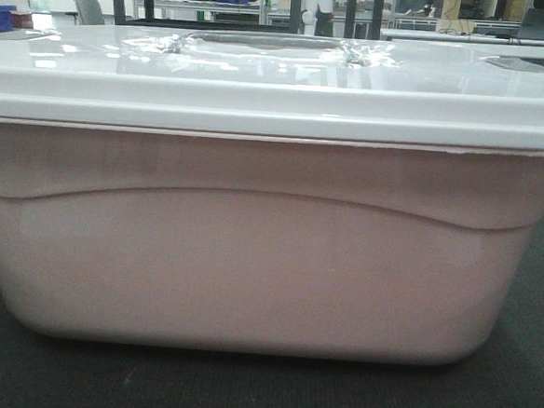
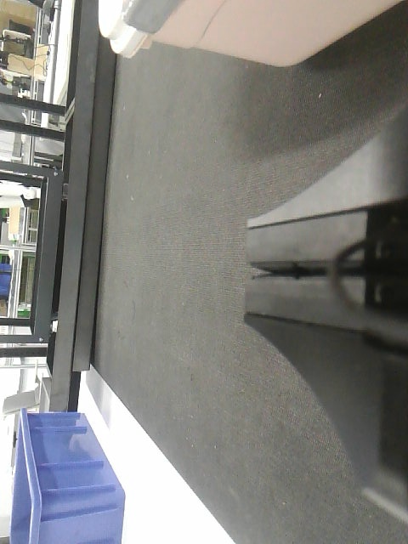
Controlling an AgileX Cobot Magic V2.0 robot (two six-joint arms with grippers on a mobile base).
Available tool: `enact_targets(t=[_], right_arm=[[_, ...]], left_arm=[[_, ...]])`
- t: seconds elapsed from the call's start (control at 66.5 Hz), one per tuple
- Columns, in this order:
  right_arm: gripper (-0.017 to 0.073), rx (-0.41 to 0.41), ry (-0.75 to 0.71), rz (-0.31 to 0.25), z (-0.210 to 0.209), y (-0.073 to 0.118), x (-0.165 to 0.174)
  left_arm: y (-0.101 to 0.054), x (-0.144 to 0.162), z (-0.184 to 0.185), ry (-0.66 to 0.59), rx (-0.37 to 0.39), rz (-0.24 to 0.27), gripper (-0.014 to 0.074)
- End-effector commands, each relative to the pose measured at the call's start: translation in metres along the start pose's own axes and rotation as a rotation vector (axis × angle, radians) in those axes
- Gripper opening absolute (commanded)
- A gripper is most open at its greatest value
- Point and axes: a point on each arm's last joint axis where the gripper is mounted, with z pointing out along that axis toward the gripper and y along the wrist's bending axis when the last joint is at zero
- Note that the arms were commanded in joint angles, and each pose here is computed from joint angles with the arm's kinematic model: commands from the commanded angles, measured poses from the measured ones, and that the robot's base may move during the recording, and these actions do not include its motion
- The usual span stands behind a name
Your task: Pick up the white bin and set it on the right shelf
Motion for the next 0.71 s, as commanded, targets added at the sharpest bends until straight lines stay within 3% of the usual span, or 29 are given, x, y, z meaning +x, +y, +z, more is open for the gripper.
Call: enact_targets(t=[0.0, 0.105, 0.226, 0.316, 0.451, 0.692], right_arm=[[0.0065, -0.001, -0.098, -0.017, -0.002, 0.000, -0.008], [0.0065, -0.001, -0.102, -0.017, -0.002, 0.000, -0.009], [0.0065, 0.001, -0.088, -0.017, -0.003, 0.000, -0.013], [0.0065, 0.005, -0.064, -0.017, -0.007, 0.001, -0.029], [0.0065, 0.018, 0.043, -0.015, -0.017, 0.002, -0.061], [0.0065, 0.026, 0.135, -0.013, -0.009, 0.004, -0.131]], left_arm=[[0.000, -0.009, -0.001, -0.100, 0.002, -0.005, -0.0126], [0.000, -0.007, -0.001, -0.079, 0.001, -0.005, -0.0126], [-0.001, -0.012, -0.002, -0.042, 0.006, -0.095, -0.0126], [-0.001, -0.025, -0.004, -0.062, 0.012, -0.116, -0.0126], [-0.002, -0.052, -0.010, -0.105, 0.018, -0.096, -0.0126], [0.000, -0.111, -0.021, -0.091, -0.019, 0.057, -0.0126]])
